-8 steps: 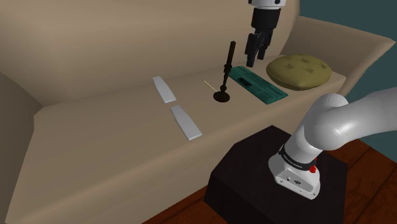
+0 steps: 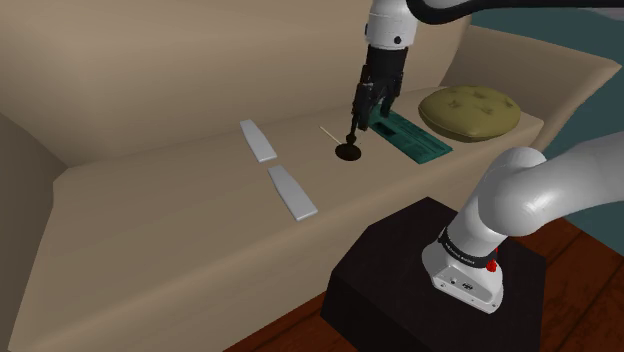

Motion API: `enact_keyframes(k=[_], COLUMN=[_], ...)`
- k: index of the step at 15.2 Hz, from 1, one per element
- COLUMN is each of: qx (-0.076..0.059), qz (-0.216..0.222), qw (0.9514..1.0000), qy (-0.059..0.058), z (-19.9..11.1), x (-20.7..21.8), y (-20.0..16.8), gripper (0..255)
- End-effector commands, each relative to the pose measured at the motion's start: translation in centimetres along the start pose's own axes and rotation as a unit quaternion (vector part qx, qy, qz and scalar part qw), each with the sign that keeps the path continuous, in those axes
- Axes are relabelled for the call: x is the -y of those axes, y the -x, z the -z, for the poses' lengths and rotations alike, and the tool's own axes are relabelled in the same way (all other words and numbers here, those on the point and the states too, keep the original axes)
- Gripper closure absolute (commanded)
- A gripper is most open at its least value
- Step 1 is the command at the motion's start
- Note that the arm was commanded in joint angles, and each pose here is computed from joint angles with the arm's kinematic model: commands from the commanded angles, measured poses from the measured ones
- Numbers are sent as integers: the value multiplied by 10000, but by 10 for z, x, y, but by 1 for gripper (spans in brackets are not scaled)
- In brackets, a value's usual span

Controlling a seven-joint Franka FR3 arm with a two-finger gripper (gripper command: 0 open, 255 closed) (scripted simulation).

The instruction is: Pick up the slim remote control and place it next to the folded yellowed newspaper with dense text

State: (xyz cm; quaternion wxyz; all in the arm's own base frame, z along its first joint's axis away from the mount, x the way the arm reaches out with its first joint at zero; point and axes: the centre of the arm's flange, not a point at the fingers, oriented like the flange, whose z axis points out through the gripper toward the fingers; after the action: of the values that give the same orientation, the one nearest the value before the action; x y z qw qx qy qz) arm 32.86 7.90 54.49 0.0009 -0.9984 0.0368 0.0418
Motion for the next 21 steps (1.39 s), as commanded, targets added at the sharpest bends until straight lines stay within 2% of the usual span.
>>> enact_keyframes(k=[1, 9, 19, 21], qx=[-57, -235, -457, -457], qz=[-148, -699, -1385, -1385], qw=[9999, 9973, 9893, 9893], qy=[4, 46, 99, 99], z=[-16, -84, -167, -172], x=[19, 83, 154, 153], y=[-11, -57, -128, -129], gripper=[0, 0, 0, 0])
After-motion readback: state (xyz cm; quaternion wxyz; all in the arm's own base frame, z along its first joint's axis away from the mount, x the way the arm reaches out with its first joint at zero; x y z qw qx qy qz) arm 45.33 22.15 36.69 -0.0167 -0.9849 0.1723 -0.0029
